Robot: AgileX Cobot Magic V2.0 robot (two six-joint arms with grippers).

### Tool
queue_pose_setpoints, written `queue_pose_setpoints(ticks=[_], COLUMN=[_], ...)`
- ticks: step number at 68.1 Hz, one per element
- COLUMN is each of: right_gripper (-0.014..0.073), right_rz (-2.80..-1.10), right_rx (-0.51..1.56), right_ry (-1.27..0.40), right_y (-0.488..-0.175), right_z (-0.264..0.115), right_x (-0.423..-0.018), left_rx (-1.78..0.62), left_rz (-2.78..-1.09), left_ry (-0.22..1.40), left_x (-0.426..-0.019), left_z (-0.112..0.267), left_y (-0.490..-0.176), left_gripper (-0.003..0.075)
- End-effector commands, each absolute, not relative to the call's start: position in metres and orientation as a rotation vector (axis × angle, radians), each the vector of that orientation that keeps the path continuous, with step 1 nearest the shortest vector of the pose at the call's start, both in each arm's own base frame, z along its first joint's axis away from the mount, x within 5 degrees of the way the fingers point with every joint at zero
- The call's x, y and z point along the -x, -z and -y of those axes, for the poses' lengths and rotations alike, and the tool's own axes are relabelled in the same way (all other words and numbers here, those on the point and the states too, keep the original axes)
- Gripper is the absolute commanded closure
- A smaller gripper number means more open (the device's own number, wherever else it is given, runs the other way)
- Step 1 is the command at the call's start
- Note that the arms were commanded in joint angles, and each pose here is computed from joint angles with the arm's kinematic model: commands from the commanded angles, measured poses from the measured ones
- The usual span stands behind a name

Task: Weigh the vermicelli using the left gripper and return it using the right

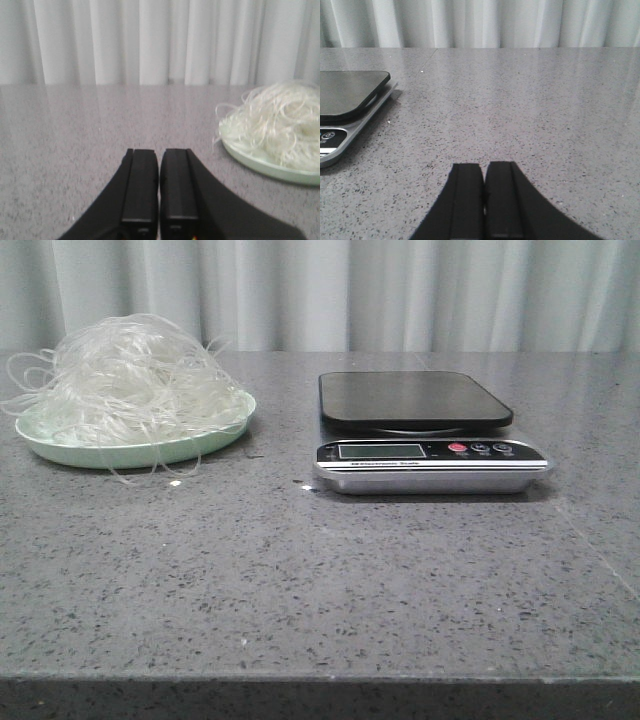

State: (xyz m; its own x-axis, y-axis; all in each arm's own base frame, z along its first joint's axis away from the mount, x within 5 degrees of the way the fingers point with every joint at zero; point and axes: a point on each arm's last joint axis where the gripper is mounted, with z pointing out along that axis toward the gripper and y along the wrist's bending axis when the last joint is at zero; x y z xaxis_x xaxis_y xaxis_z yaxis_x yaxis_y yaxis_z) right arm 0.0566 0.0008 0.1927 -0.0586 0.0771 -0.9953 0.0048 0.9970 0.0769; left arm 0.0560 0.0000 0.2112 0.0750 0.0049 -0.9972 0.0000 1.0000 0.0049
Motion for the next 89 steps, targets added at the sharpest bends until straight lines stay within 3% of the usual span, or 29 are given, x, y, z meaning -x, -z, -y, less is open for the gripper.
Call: queue_pose_setpoints(ticks=[1, 10, 15, 32, 44, 53, 64, 70, 89], right_gripper=[0.0444, 0.0444, 0.0444, 0.0444, 0.0444, 0.0444, 0.0444, 0.0444, 0.0444], right_rz=[-1.519, -1.519, -1.519, -1.519, -1.52, -1.52, -1.52, -1.52, -1.52], right_rx=[-0.062, -0.062, -0.062, -0.062, -0.062, -0.062, -0.062, -0.062, -0.063], right_ry=[-0.033, -0.033, -0.033, -0.033, -0.033, -0.033, -0.033, -0.033, -0.033], right_y=[-0.204, -0.204, -0.204, -0.204, -0.204, -0.204, -0.204, -0.204, -0.204], right_z=[0.001, 0.001, 0.001, 0.001, 0.001, 0.001, 0.001, 0.001, 0.001], right_x=[-0.055, -0.055, -0.055, -0.055, -0.055, -0.055, -0.055, -0.055, -0.055], left_rx=[0.01, 0.014, 0.013, -0.06, -0.055, -0.065, -0.122, -0.168, -0.318], left_rz=[-1.287, -1.079, -1.056, -1.071, -1.226, -1.373, -1.581, -1.682, -1.986], left_ry=[0.001, -0.002, -0.001, -0.096, -0.099, -0.087, -0.016, 0.03, 0.115], left_x=[-0.051, -0.043, -0.037, -0.017, -0.044, -0.081, -0.132, -0.157, -0.214], left_z=[-0.001, -0.001, -0.001, 0.0, -0.001, -0.001, 0.01, 0.02, 0.056], left_y=[-0.227, -0.254, -0.273, -0.375, -0.429, -0.442, -0.438, -0.431, -0.422], left_gripper=[0.0583, 0.0583, 0.0583, 0.0583, 0.0582, 0.0536, 0.033, 0.0255, 0.0127])
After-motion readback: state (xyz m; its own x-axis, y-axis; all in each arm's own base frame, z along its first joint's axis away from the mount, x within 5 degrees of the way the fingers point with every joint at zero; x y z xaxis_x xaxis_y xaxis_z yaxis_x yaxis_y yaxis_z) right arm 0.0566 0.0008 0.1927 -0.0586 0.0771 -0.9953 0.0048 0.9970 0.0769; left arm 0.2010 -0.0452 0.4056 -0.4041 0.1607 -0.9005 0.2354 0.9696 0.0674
